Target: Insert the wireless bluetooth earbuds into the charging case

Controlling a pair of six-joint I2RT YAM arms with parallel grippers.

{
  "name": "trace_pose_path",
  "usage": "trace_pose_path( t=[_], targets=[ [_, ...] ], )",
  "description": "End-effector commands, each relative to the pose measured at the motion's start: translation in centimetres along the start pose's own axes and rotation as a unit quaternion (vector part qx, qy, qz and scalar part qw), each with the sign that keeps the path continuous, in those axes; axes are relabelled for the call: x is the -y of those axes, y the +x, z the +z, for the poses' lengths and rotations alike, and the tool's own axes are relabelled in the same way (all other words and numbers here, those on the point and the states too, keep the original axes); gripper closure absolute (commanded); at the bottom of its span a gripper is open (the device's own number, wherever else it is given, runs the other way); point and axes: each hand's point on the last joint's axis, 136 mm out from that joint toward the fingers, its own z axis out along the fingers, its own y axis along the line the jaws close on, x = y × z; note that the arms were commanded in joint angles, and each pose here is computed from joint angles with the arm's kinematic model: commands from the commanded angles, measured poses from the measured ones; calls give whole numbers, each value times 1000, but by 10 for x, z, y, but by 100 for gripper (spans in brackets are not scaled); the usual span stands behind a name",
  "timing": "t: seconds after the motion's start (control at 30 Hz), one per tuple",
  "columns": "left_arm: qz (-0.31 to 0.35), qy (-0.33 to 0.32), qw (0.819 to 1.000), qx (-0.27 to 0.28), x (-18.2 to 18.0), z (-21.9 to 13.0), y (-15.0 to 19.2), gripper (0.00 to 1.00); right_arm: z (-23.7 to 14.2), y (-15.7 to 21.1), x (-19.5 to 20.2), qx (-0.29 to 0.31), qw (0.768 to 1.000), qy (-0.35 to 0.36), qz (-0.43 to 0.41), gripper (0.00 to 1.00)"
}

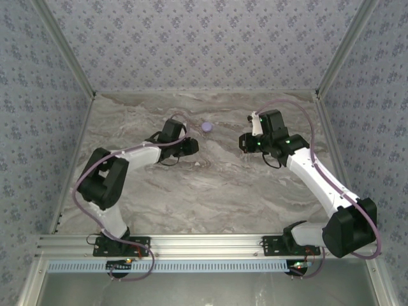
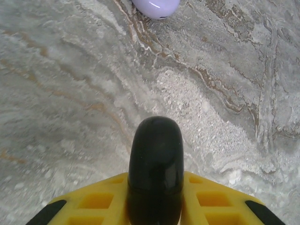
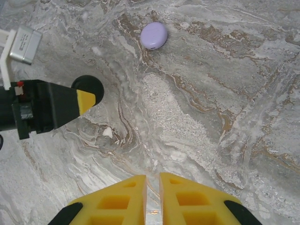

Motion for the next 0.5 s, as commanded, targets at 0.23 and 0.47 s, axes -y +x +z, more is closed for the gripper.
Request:
trace_pose_path(
  t=[0.23, 0.47],
  targets=[
    [-22, 34, 998, -38, 11, 38, -12, 74, 4, 14, 12, -25, 999, 18, 9, 82],
    [-35, 44, 997, -55, 10, 58, -11, 74, 4, 14, 12, -26, 999, 18, 11, 82]
  ],
)
